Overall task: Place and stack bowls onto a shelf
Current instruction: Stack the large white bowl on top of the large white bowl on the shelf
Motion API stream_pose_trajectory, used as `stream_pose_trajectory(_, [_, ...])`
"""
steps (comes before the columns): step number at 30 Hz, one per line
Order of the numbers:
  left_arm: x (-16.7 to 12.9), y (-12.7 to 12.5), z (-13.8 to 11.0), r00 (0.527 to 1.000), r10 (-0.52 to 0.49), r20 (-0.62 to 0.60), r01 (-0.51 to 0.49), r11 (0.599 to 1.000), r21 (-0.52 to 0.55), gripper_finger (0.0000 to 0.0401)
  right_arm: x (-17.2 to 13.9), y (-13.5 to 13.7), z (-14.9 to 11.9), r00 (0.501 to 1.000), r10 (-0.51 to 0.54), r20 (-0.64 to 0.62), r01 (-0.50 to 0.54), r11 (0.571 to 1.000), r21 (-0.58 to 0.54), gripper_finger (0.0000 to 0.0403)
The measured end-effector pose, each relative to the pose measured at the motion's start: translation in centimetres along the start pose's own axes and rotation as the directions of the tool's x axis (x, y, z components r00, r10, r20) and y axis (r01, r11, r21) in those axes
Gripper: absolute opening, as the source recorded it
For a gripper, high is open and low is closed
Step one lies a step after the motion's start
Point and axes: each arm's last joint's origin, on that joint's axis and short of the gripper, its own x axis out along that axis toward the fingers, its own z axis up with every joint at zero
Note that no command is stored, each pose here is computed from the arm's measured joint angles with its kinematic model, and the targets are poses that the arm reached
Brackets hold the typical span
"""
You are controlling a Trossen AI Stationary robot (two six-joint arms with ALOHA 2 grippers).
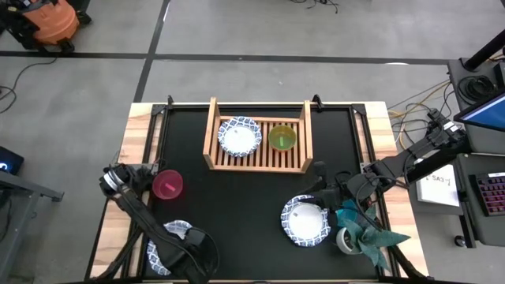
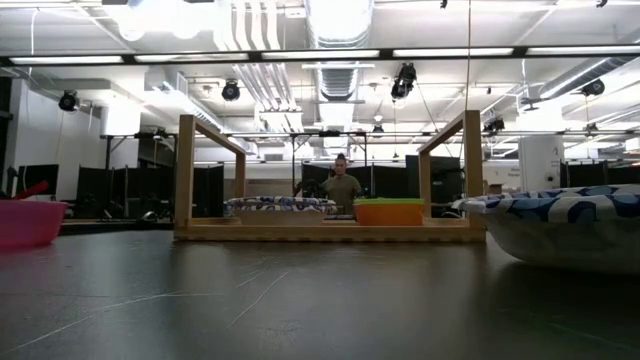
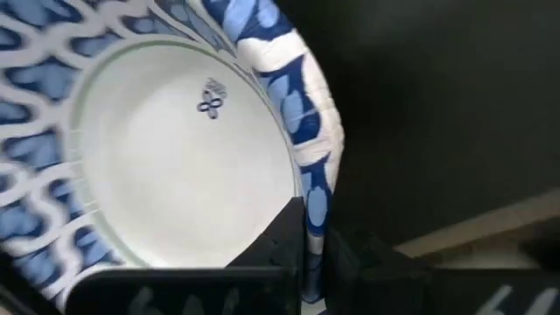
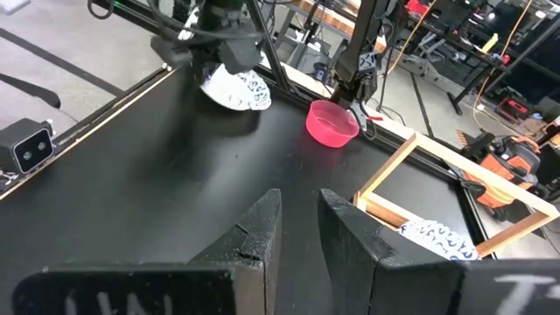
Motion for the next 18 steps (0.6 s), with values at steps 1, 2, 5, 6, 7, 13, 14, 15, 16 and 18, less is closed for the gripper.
stream_pose_trajectory(1, [-0.8, -0.3, -0.2, 1.000, -0.015, -0.005, 0.015, 0.998, 0.066, 0.0002, 0.0, 0.0, 0.0, 1.000, 0.000, 0.000, 0.000, 1.000, 0.000, 0.0068])
stream_pose_trajectory(2, [-1.6, -0.6, -0.4, 0.999, -0.032, -0.011, 0.034, 0.988, 0.150, 0.0002, 0.0, 0.0, 0.0, 1.000, 0.000, 0.000, 0.000, 1.000, -0.001, 0.0068])
stream_pose_trajectory(5, [-4.3, -1.6, -1.0, 0.992, -0.119, -0.032, 0.121, 0.901, 0.416, 0.0001, 0.0, 0.0, 0.0, 1.000, 0.000, 0.000, 0.000, 1.000, -0.002, 0.0068])
stream_pose_trajectory(6, [-5.2, -1.9, -1.2, 0.987, -0.161, -0.019, 0.149, 0.857, 0.493, 0.0001, 0.0, 0.0, 0.0, 1.000, 0.000, 0.000, 0.000, 1.000, -0.002, 0.0068])
stream_pose_trajectory(7, [-6.1, -2.1, -1.2, 0.980, -0.199, 0.014, 0.158, 0.817, 0.554, 0.0000, 0.0, 0.0, 0.0, 1.000, 0.000, 0.000, 0.000, 1.000, -0.003, 0.0068])
stream_pose_trajectory(13, [-9.6, -3.3, 1.5, 0.878, -0.337, 0.341, -0.072, 0.610, 0.789, 0.0000, 0.0, 0.0, 0.0, 1.000, 0.000, 0.000, 0.000, 1.000, -0.003, 0.0068])
stream_pose_trajectory(14, [-9.9, -3.4, 2.3, 0.856, -0.339, 0.391, -0.137, 0.581, 0.803, 0.0000, 0.0, 0.0, 0.0, 1.000, 0.000, 0.000, 0.000, 1.000, -0.003, 0.0068])
stream_pose_trajectory(15, [-10.2, -3.6, 3.2, 0.837, -0.335, 0.433, -0.199, 0.550, 0.811, 0.0000, 0.0, 0.0, 0.0, 1.000, 0.000, 0.000, 0.000, 1.000, -0.003, 0.0068])
stream_pose_trajectory(16, [-10.3, -3.7, 4.2, 0.821, -0.323, 0.470, -0.263, 0.517, 0.815, 0.0000, 0.0, 0.0, 0.0, 1.000, 0.000, 0.000, 0.000, 1.000, -0.003, 0.0068])
stream_pose_trajectory(18, [-10.4, -3.8, 6.3, 0.799, -0.281, 0.532, -0.384, 0.443, 0.810, 0.0000, 0.0, 0.0, 0.0, 1.000, 0.000, 0.000, 0.000, 1.000, -0.003, 0.0068])
